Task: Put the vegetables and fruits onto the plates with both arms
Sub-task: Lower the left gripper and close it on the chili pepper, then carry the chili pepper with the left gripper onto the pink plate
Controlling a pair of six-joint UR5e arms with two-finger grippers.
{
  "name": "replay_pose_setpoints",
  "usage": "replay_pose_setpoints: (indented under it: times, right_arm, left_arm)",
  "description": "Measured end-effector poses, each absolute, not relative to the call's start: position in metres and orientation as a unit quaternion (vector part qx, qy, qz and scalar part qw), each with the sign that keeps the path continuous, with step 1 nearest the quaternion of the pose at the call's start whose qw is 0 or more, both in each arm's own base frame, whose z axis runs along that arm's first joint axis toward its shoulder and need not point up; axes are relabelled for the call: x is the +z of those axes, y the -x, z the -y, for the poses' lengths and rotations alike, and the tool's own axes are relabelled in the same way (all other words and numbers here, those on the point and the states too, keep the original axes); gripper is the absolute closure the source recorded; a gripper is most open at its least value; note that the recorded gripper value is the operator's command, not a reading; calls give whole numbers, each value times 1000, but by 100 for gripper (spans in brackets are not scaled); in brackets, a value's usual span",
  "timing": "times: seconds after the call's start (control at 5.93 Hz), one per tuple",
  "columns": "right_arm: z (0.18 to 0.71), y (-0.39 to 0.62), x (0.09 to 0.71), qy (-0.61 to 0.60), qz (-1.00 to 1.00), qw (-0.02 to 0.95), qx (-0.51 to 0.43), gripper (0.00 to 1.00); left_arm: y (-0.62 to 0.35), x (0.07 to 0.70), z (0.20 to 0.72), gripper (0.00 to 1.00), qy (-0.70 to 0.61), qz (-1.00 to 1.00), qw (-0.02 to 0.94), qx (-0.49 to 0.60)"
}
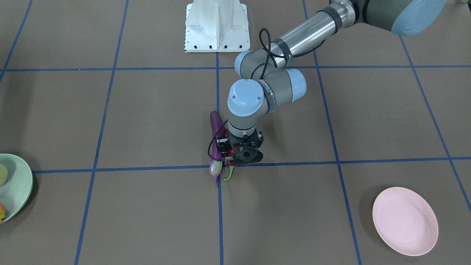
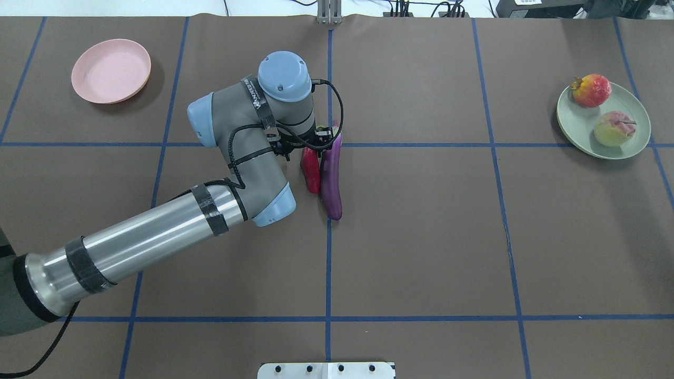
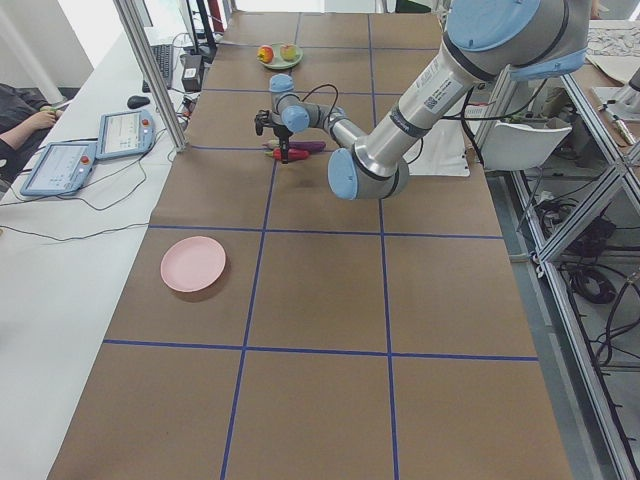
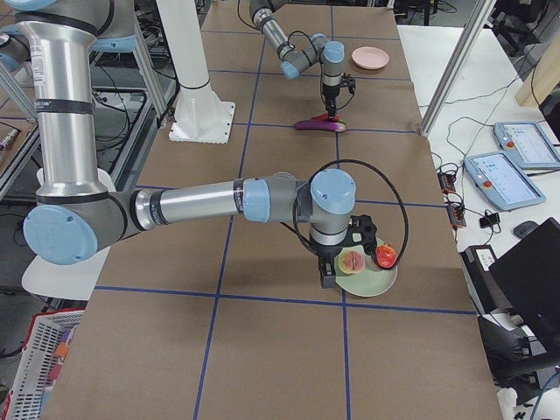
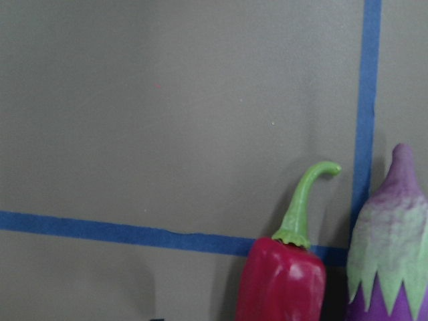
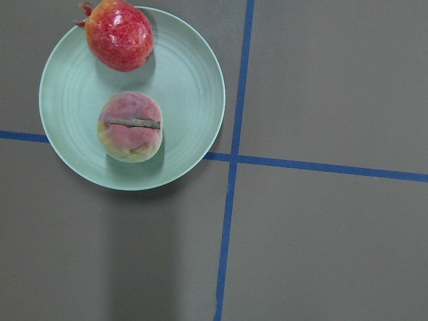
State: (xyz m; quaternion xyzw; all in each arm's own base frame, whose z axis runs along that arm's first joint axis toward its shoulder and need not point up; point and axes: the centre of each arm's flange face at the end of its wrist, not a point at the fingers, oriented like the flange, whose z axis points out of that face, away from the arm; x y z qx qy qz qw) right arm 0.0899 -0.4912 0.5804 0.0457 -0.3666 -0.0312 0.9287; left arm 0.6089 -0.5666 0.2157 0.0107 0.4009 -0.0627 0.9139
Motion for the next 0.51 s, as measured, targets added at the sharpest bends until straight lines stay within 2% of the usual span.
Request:
replay_pose_setpoints:
  times: [0.17, 0.51]
  right_arm:
    - [492, -90, 580, -46, 367, 929, -31, 0]
    - [492, -90, 579, -47, 369, 928, -32, 0]
  left_arm:
    - [-609, 216, 566, 100, -11, -401, 914, -62]
    - [-606, 213, 568, 100, -13, -402, 914, -61]
